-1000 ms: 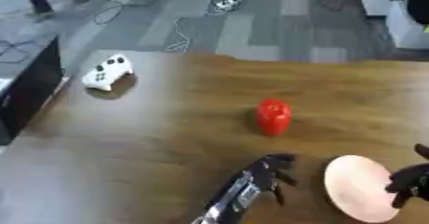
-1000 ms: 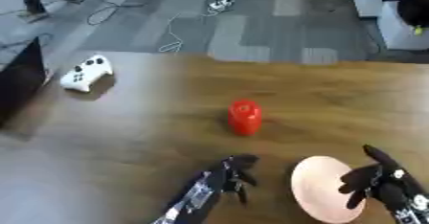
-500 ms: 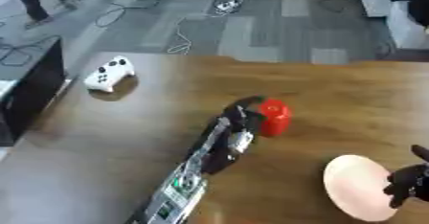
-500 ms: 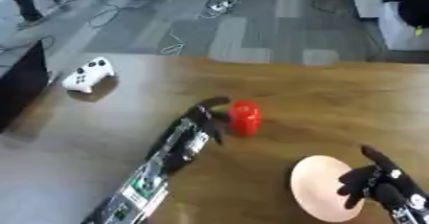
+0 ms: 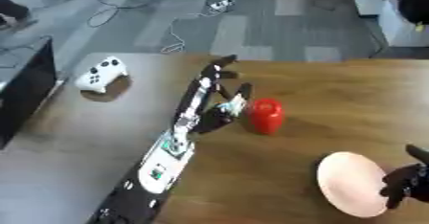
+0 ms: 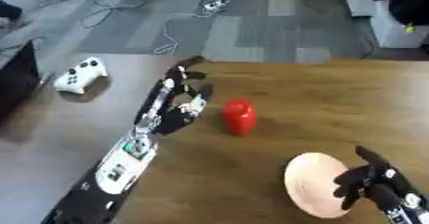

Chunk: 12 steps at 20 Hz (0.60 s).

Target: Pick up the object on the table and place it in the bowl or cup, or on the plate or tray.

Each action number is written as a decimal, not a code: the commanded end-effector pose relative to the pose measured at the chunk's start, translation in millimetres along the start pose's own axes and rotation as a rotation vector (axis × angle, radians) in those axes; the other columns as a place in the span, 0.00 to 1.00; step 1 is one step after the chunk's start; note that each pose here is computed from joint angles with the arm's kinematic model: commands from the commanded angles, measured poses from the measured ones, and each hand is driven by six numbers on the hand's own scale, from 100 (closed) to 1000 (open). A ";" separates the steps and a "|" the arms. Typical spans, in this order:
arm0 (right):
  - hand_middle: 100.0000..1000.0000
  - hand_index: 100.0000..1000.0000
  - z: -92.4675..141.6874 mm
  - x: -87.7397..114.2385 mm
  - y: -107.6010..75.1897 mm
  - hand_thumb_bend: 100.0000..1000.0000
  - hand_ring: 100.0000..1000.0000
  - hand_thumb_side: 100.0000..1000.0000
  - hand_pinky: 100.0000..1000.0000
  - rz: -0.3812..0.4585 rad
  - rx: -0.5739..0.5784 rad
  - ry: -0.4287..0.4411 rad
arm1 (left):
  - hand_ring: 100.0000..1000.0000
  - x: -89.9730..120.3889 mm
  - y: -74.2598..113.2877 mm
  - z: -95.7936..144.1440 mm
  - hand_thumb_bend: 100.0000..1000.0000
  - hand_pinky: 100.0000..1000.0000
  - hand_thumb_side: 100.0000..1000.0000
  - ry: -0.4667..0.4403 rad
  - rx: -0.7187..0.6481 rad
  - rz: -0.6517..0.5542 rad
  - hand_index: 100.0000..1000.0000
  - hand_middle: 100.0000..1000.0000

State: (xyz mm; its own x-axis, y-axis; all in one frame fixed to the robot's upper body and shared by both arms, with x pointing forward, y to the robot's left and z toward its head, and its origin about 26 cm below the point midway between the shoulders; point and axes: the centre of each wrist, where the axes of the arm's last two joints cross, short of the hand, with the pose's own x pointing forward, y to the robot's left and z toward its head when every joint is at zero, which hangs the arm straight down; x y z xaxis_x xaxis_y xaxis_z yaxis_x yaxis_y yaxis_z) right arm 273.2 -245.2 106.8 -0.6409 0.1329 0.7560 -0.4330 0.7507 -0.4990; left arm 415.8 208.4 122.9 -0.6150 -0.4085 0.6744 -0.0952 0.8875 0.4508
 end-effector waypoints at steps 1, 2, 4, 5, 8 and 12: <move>0.61 1.00 -2.4 4.0 -0.6 0.00 0.54 0.90 0.41 0.005 0.015 -0.020 | 0.75 -12.8 9.3 -3.5 0.17 0.39 0.70 0.011 0.014 -0.044 0.94 0.87; 0.61 1.00 -2.8 4.3 -0.4 0.00 0.54 0.90 0.41 0.005 0.019 -0.023 | 0.76 -18.3 8.1 -1.8 0.19 0.39 0.71 0.020 0.014 -0.044 0.94 0.87; 0.61 1.00 -3.6 4.9 -0.2 0.00 0.54 0.89 0.42 0.005 0.024 -0.030 | 0.77 -27.7 6.2 1.2 0.21 0.41 0.70 0.031 0.021 -0.045 0.94 0.87; 0.61 1.00 -4.1 5.3 -0.1 0.00 0.54 0.89 0.42 0.005 0.027 -0.034 | 0.77 -32.3 5.3 2.9 0.22 0.42 0.70 0.035 0.028 -0.046 0.94 0.87; 0.61 1.00 -4.8 5.9 0.1 0.00 0.54 0.89 0.42 0.006 0.033 -0.041 | 0.77 -45.1 1.9 8.6 0.22 0.42 0.73 0.047 0.039 -0.051 0.94 0.87; 0.61 1.00 -5.5 5.4 1.0 0.00 0.54 0.89 0.42 0.002 0.039 -0.042 | 0.78 -59.0 -8.4 16.7 0.23 0.42 0.79 0.079 0.041 -0.044 0.95 0.88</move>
State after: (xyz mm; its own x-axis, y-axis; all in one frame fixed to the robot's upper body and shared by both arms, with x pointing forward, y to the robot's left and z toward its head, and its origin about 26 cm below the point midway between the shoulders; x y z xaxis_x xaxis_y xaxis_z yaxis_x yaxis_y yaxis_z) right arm 273.1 -242.3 106.5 -0.6486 0.1190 0.7518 -0.4574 0.7285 -0.5099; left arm 434.6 227.4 61.5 -0.5261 -0.4579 0.7166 -0.1370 0.8773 0.4599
